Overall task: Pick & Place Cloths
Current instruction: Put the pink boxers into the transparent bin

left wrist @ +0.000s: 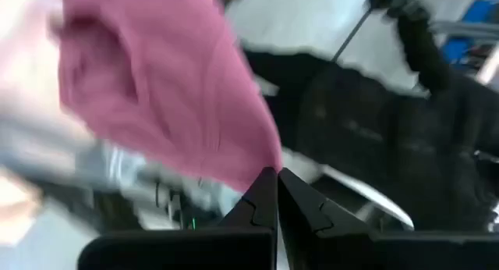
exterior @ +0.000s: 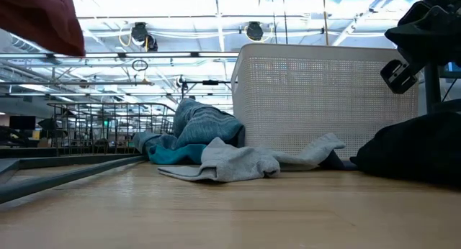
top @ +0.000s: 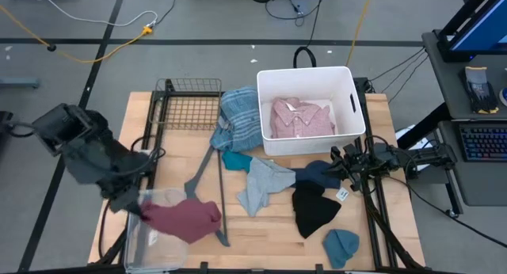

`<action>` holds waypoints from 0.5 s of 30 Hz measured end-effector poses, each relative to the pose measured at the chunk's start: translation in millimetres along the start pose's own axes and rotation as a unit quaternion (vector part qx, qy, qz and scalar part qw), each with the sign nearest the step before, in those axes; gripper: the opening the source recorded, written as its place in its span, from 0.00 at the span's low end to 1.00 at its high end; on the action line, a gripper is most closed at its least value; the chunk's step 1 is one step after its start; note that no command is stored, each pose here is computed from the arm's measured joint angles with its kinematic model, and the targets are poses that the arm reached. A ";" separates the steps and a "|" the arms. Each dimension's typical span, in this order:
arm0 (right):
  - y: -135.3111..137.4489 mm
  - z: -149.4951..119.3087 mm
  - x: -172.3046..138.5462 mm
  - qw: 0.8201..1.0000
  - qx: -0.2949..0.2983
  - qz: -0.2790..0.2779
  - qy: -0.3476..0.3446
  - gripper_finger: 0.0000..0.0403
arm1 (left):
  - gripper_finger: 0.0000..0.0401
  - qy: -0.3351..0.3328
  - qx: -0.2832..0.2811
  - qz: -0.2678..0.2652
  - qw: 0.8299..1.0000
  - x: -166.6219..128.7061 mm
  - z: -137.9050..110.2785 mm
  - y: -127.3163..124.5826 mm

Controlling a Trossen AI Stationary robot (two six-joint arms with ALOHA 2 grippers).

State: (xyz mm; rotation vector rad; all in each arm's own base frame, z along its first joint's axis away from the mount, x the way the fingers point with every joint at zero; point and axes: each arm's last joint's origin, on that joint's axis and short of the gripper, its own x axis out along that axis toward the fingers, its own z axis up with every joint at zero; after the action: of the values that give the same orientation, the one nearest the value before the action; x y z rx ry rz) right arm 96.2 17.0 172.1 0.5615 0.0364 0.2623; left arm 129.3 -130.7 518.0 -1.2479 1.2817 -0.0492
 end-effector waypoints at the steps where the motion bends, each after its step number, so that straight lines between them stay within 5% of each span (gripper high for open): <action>1: -0.1 -0.1 0.0 1.000 0.000 0.000 0.000 0.01 | 0.00 0.022 -0.020 0.010 1.000 3.7 -3.9 0.9; 8: -0.2 -0.3 0.0 1.000 -0.003 -0.001 0.002 0.01 | 0.00 0.172 -0.144 0.148 0.963 37.5 -34.2 14.9; 15: -0.2 -0.5 0.0 1.000 -0.004 -0.001 0.003 0.01 | 0.00 0.165 -0.203 0.240 0.935 64.8 -51.3 31.3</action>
State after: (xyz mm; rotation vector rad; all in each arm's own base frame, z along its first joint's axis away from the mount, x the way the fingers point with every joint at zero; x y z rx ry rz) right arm 96.3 17.0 171.6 0.5535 0.0409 0.2618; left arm 98.4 -192.8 463.3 -1.2676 1.9356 0.3915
